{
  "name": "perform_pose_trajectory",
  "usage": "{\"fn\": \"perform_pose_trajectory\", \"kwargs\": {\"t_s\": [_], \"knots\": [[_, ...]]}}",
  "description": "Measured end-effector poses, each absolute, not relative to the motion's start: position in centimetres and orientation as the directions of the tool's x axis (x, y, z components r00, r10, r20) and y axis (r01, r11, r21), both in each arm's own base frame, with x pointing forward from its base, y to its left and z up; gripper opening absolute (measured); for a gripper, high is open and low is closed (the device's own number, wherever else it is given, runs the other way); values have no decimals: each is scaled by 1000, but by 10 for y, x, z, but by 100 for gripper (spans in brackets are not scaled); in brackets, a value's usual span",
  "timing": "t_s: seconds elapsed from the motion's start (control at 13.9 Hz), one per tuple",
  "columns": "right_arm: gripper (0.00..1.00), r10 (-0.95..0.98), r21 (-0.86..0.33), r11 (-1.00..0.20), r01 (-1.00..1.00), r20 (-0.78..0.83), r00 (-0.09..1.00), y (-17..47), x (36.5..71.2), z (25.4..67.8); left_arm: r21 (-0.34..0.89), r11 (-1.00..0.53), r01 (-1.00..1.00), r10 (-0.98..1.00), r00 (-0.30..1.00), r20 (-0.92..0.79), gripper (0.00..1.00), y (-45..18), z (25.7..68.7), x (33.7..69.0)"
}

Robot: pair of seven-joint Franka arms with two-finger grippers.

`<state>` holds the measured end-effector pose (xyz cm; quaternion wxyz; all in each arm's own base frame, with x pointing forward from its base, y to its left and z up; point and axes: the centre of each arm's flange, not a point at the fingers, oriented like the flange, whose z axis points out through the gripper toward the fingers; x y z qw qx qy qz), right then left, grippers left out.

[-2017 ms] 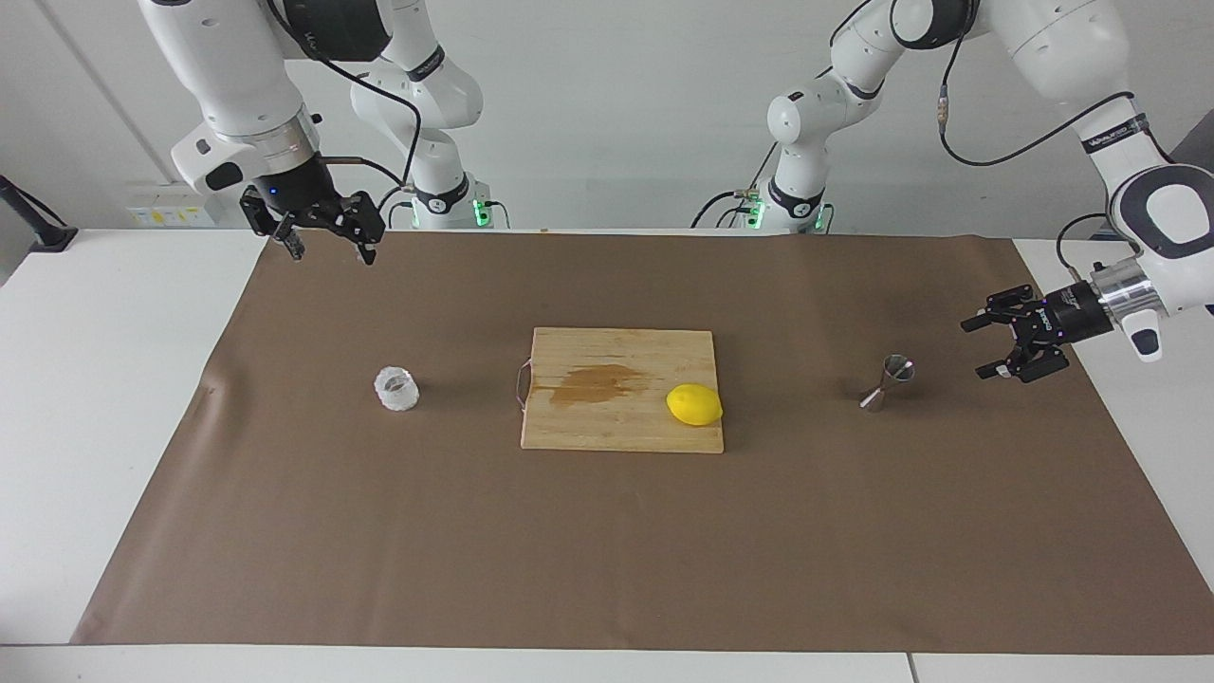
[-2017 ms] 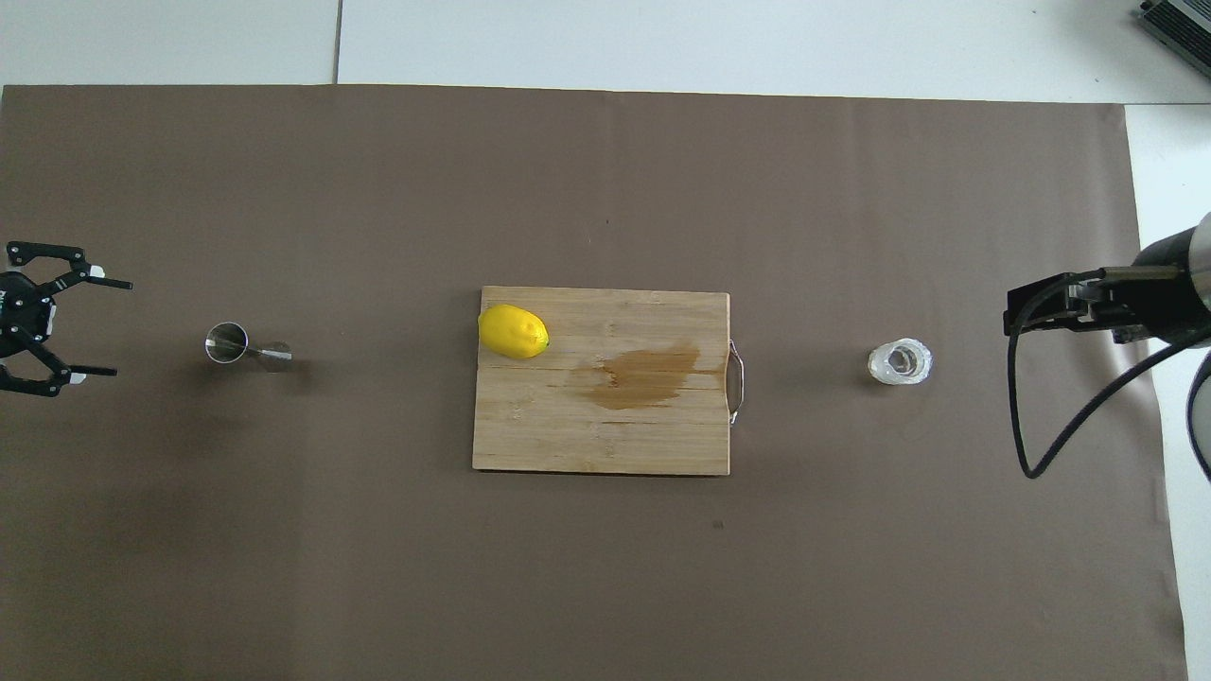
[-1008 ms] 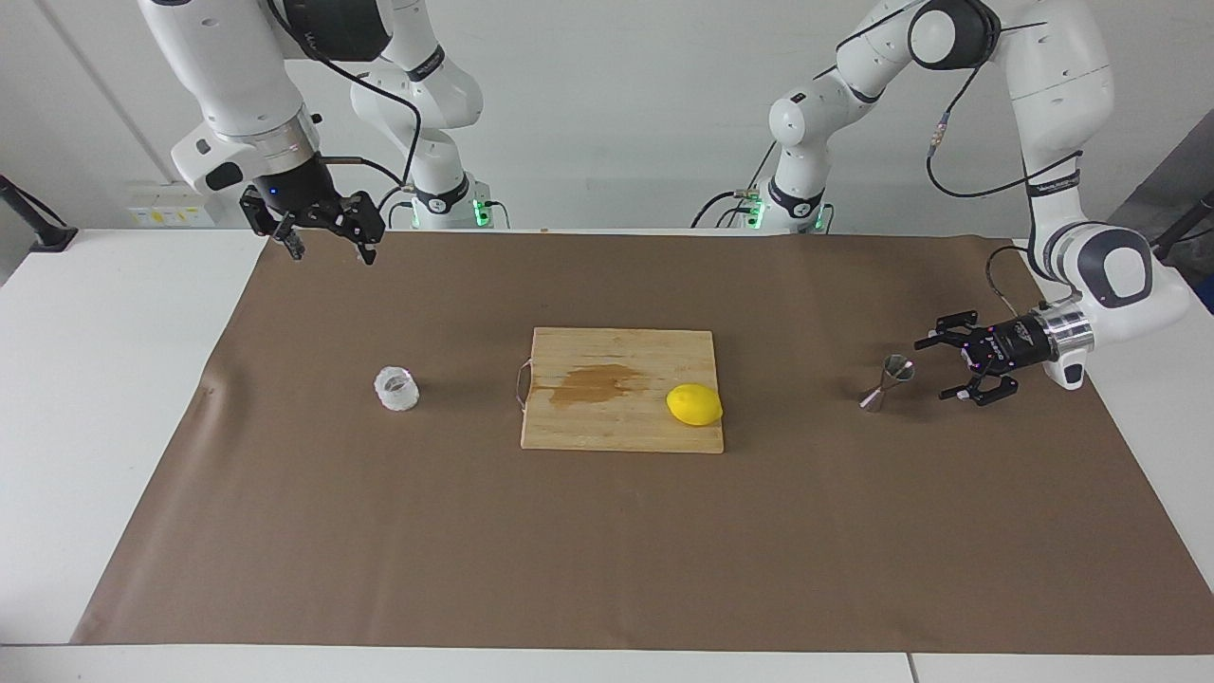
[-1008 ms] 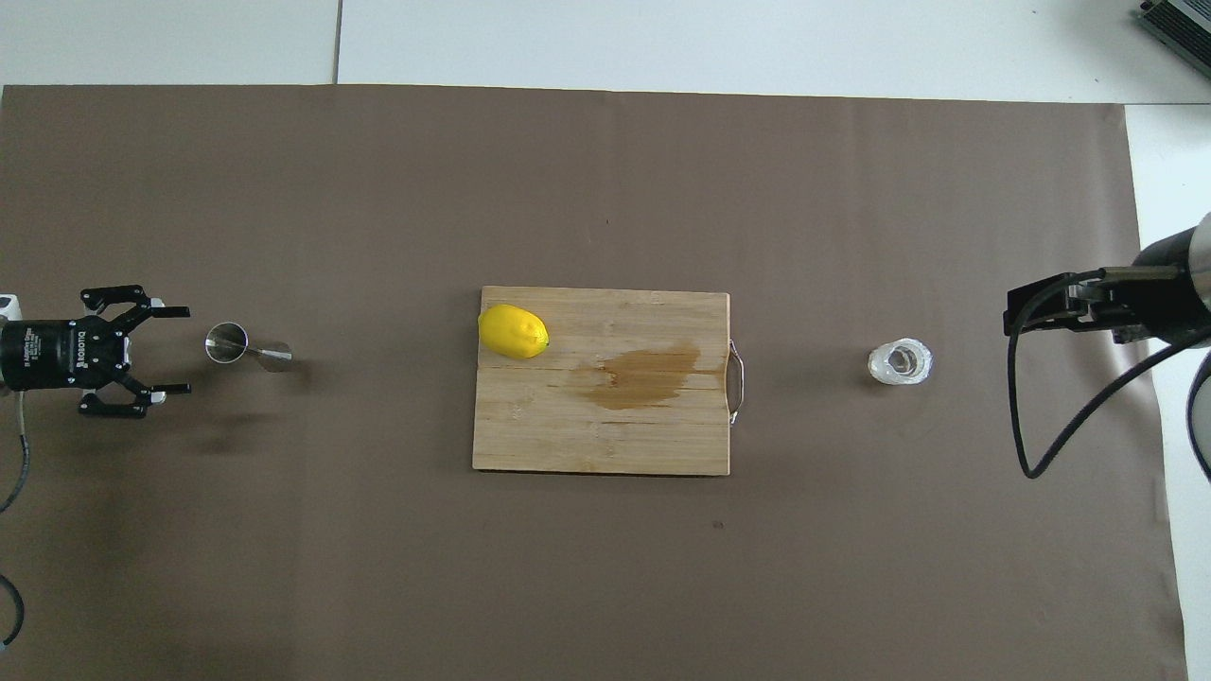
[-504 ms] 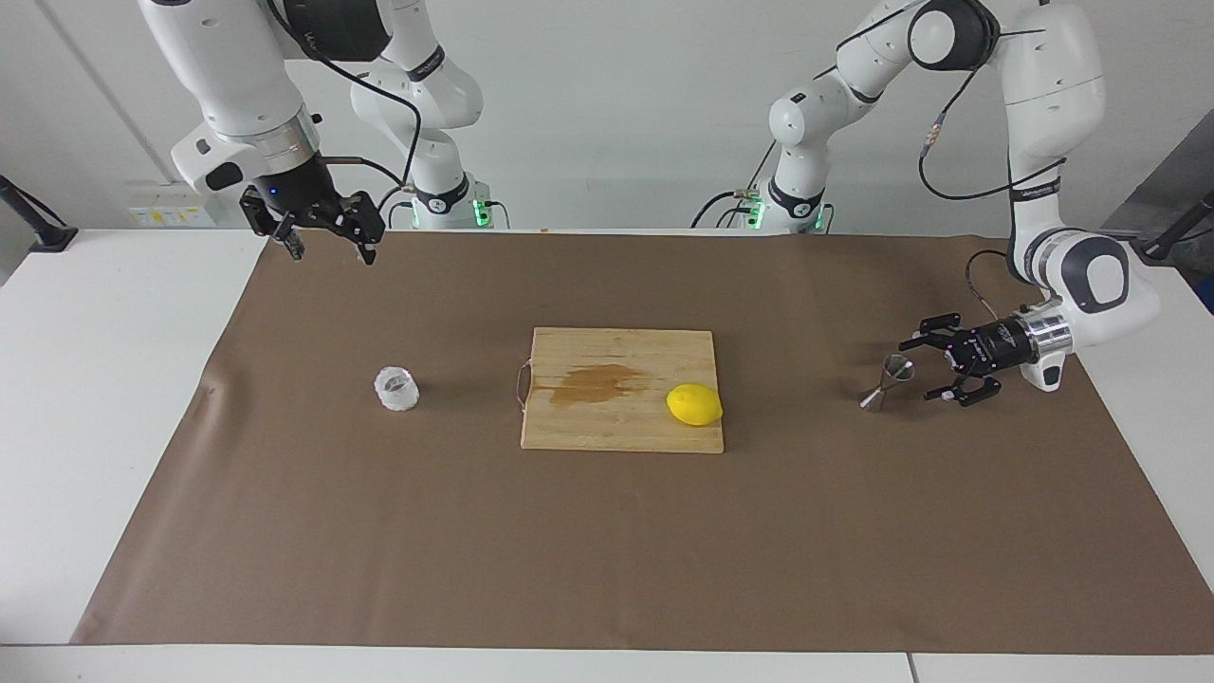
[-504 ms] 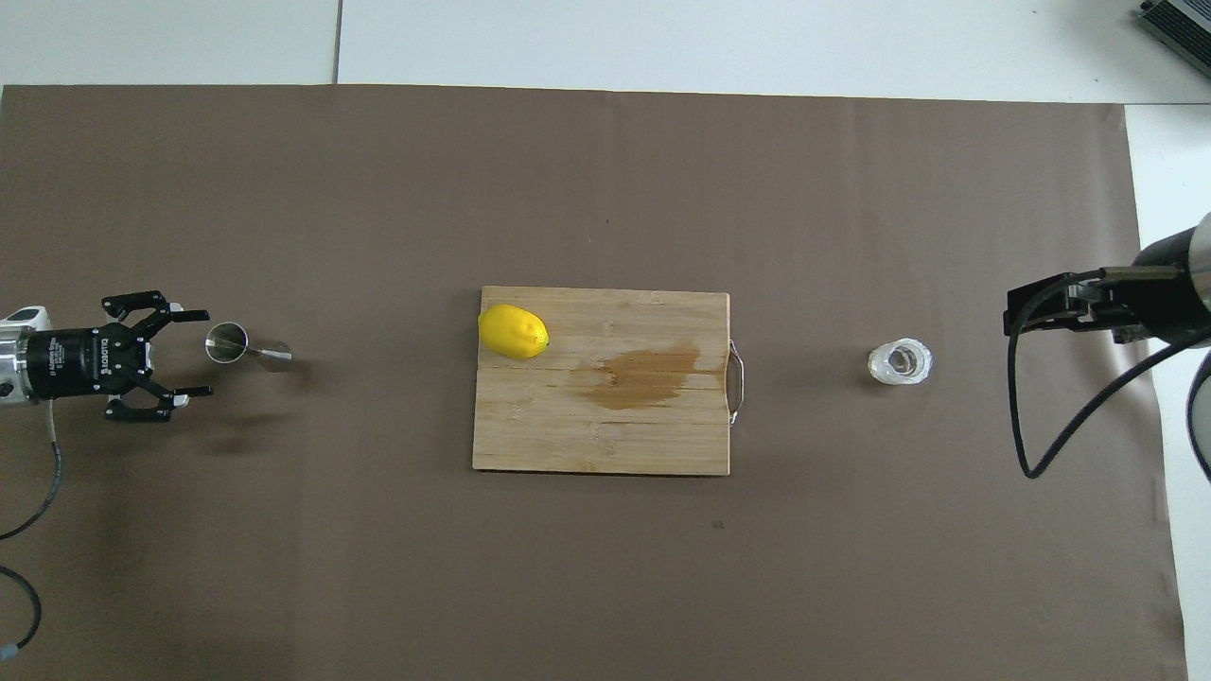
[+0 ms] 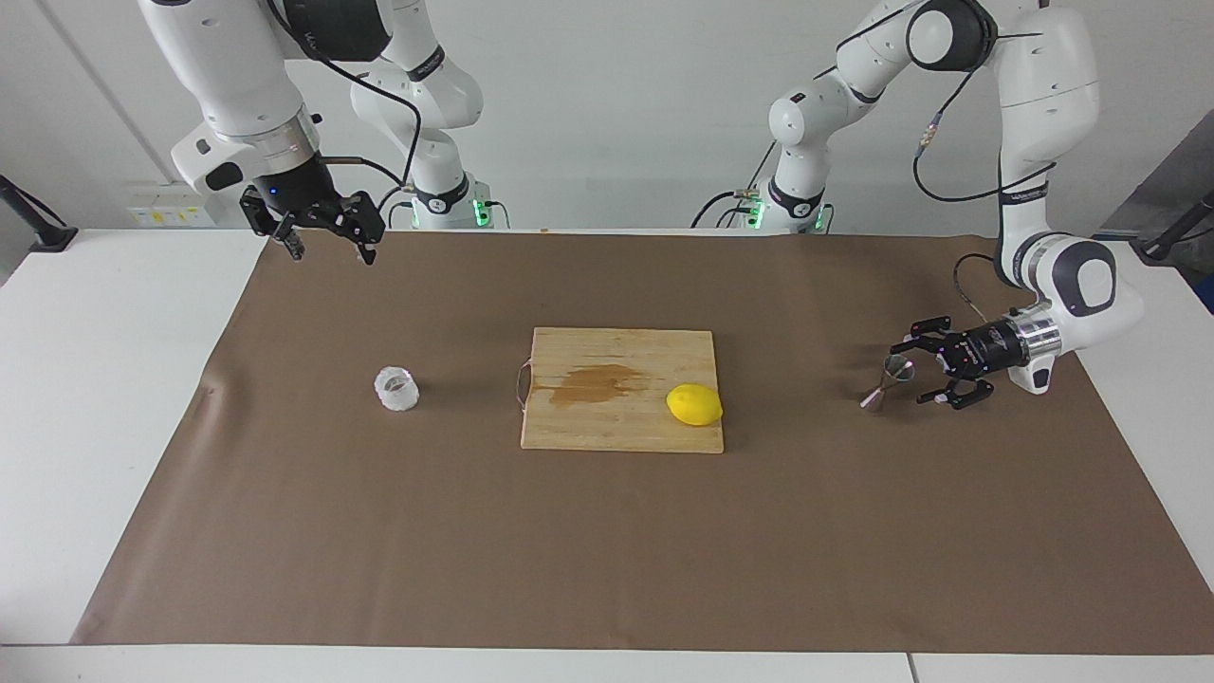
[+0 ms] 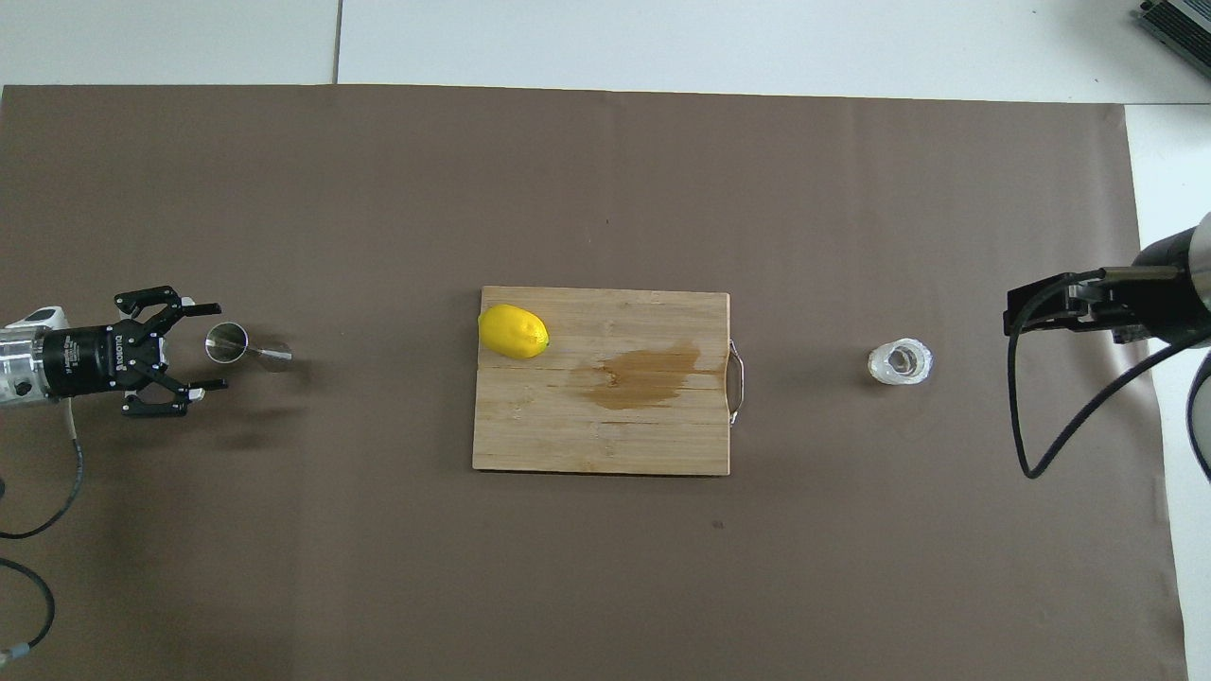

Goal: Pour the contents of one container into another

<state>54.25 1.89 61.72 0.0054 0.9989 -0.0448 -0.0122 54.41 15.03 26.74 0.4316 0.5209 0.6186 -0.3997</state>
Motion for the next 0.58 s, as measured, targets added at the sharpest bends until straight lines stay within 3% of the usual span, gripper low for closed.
{"fn": "perform_pose_trajectory", "kwargs": {"t_s": [0.58], "knots": [[100,-90,12,-996,-89,-24,996,19,542,617,-37,156,987,258,-77,-963,100,140,261,542]]}}
